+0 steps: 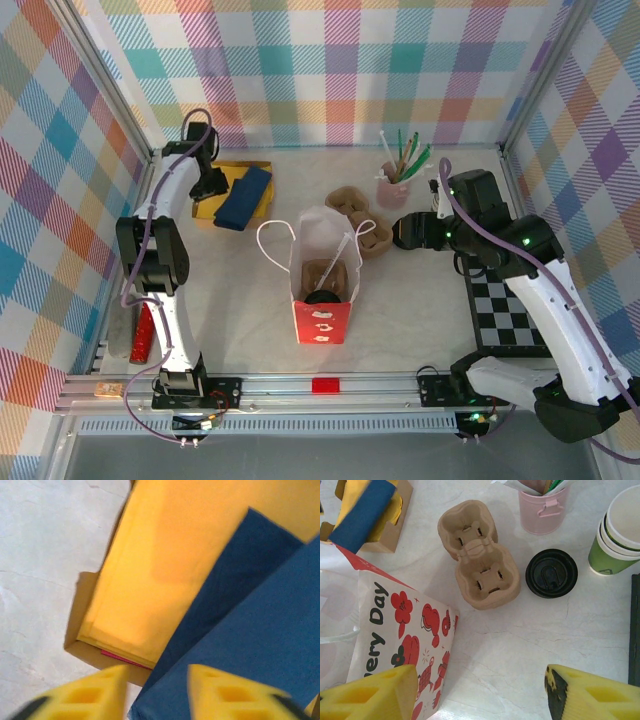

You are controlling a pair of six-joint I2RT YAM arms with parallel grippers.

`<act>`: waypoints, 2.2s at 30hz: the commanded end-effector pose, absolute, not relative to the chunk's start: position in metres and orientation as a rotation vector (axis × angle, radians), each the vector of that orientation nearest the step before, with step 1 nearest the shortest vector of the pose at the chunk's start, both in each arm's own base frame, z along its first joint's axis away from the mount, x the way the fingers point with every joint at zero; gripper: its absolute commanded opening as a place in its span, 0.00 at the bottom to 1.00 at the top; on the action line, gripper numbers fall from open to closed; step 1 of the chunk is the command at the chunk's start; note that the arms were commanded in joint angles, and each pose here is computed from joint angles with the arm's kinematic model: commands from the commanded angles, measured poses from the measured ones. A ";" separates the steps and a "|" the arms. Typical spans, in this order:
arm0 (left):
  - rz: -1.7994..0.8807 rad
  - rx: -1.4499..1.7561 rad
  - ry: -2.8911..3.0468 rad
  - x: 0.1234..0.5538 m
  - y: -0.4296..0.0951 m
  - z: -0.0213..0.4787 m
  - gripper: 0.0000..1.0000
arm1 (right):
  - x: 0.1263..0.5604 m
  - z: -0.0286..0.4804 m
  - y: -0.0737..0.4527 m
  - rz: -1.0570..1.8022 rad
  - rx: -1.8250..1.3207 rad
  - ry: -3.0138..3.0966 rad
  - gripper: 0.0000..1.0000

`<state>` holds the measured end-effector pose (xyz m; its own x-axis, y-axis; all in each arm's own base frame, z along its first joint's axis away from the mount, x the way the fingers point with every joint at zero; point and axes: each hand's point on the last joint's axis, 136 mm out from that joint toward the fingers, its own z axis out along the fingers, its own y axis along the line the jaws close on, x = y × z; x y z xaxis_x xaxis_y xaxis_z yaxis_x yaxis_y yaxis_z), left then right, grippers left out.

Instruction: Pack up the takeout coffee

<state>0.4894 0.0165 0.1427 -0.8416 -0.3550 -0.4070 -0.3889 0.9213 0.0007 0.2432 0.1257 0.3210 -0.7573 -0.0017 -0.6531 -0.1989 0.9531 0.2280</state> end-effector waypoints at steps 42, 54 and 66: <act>0.348 0.112 2.729 0.507 -0.086 0.127 0.68 | 0.240 0.312 0.120 0.350 -0.161 2.402 0.96; 0.373 0.140 2.752 0.508 -0.085 0.115 0.68 | 0.246 0.306 0.126 0.361 -0.163 2.418 0.95; 0.368 0.138 2.775 0.506 -0.086 0.106 0.68 | 0.248 0.303 0.127 0.356 -0.163 2.424 0.96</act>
